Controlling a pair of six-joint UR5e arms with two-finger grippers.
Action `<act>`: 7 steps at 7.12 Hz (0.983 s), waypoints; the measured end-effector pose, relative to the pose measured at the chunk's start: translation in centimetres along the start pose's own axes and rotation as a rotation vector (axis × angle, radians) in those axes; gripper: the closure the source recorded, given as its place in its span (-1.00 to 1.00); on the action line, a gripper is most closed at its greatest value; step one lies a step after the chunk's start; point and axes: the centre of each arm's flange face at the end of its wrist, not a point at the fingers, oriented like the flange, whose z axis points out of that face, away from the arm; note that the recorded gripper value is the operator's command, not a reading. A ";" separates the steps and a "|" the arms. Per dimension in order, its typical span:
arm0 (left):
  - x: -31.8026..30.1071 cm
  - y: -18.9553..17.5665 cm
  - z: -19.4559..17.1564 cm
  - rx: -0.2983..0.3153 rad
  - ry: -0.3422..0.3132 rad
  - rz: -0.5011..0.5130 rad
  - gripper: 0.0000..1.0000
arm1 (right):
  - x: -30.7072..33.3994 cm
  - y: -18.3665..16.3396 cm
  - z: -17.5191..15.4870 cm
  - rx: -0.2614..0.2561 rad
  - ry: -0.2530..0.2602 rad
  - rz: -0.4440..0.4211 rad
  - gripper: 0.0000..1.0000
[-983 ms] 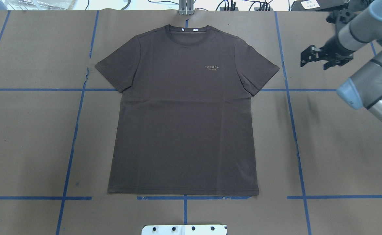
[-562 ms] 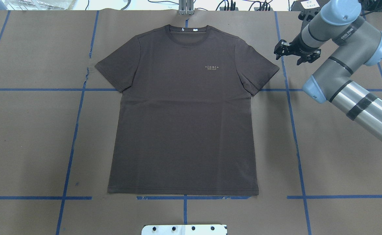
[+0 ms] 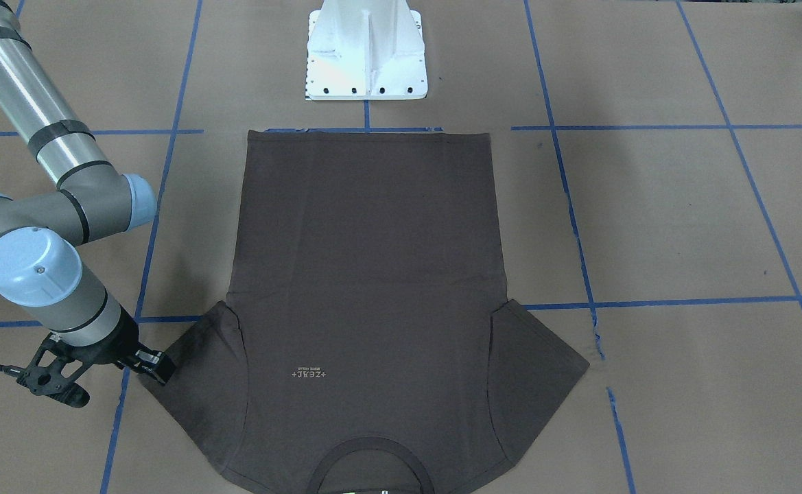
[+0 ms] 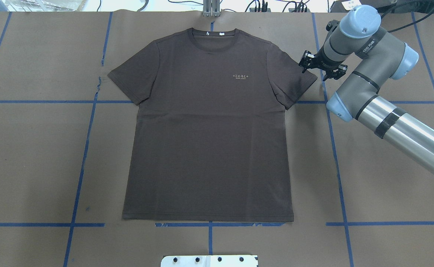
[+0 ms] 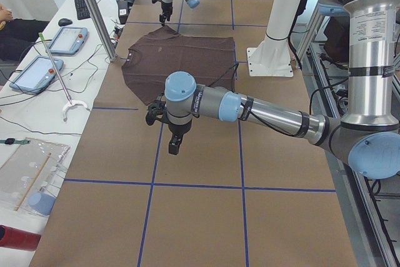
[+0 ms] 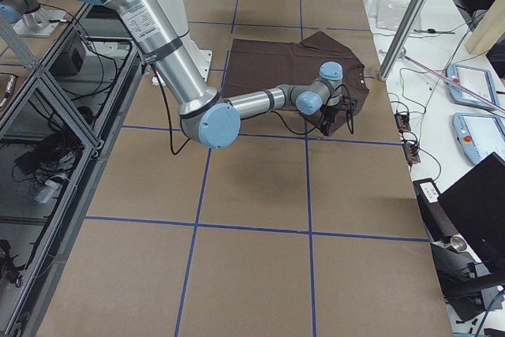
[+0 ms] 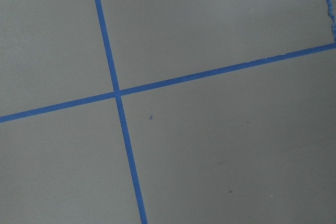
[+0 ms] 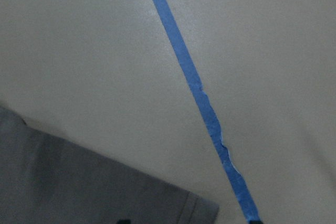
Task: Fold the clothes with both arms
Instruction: 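Move the right gripper down to the sleeve nearest it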
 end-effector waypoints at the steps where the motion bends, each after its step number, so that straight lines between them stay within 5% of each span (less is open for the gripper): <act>1: 0.0 0.1 0.0 0.000 0.000 0.001 -1.00 | 0.0 0.0 0.4 0.011 0.010 0.003 -0.46; 3: 0.0 0.1 0.0 0.000 -0.001 0.002 -1.00 | 0.0 0.0 1.0 0.022 0.025 0.004 -0.40; 4: 0.0 0.1 0.0 0.000 -0.001 0.003 -1.00 | -0.2 0.1 1.4 0.021 0.031 0.003 -0.19; 6: 0.0 0.1 0.0 0.001 -0.001 0.006 -1.00 | -0.4 0.0 1.7 0.023 0.039 0.003 0.77; 7: 0.1 0.1 -0.1 0.002 -0.001 0.008 -1.00 | -0.4 0.0 1.8 0.023 0.040 0.004 1.00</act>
